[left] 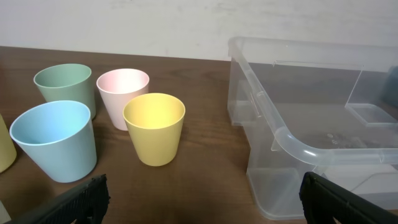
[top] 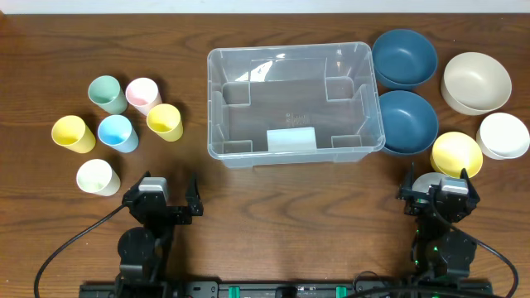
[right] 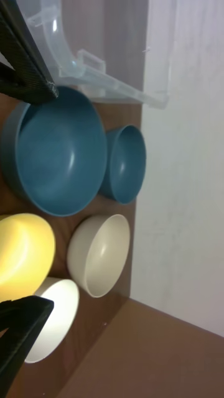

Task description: Pack container

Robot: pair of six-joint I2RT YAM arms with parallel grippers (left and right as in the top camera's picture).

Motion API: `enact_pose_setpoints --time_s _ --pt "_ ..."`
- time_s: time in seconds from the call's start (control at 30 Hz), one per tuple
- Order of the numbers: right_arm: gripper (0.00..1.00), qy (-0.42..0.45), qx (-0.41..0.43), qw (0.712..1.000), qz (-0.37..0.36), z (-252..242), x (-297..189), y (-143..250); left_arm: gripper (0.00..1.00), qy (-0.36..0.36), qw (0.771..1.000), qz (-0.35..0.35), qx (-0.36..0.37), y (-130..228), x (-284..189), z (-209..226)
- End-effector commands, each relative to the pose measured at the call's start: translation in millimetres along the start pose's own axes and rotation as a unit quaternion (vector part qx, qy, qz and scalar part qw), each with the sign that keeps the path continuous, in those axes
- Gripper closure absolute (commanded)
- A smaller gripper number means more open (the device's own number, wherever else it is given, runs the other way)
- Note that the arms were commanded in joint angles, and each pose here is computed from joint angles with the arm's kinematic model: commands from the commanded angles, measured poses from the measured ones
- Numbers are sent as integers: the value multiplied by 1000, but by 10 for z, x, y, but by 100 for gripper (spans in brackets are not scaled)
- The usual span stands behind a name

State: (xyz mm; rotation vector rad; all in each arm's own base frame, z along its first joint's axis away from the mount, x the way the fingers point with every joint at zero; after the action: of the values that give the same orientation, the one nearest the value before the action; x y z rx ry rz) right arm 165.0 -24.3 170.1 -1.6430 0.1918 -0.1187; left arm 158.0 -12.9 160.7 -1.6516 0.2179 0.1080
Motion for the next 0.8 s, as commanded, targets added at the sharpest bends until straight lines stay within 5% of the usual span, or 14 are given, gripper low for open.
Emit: enact_pose_setpoints --time_s 0.0,0.4,0.57,0.77 --pt "1 -31 8 999 -26 43 -17 -110 2 0 1000 23 6 108 11 10" --pt "1 -113 44 991 -60 86 -135 -1321 2 0 1000 23 6 108 11 10" --pt "1 -166 45 984 49 167 206 -1904 2 0 1000 23 6 108 11 10" --pt "1 -265 21 939 218 359 826 -2269 2 0 1000 23 6 108 11 10"
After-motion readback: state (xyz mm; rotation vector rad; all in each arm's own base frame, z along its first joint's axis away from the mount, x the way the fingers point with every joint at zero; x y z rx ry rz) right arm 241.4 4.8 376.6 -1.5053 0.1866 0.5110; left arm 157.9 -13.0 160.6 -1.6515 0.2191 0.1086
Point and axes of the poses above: each gripper's point midway between its finger pads, its own x axis out along the fingers, its own z axis along the line the jaws close on, y = z × x, the point moved 8 cm from there along -x, back along the fingers, and after that the axes turned 1 degree about x, right-handed, at the moved point
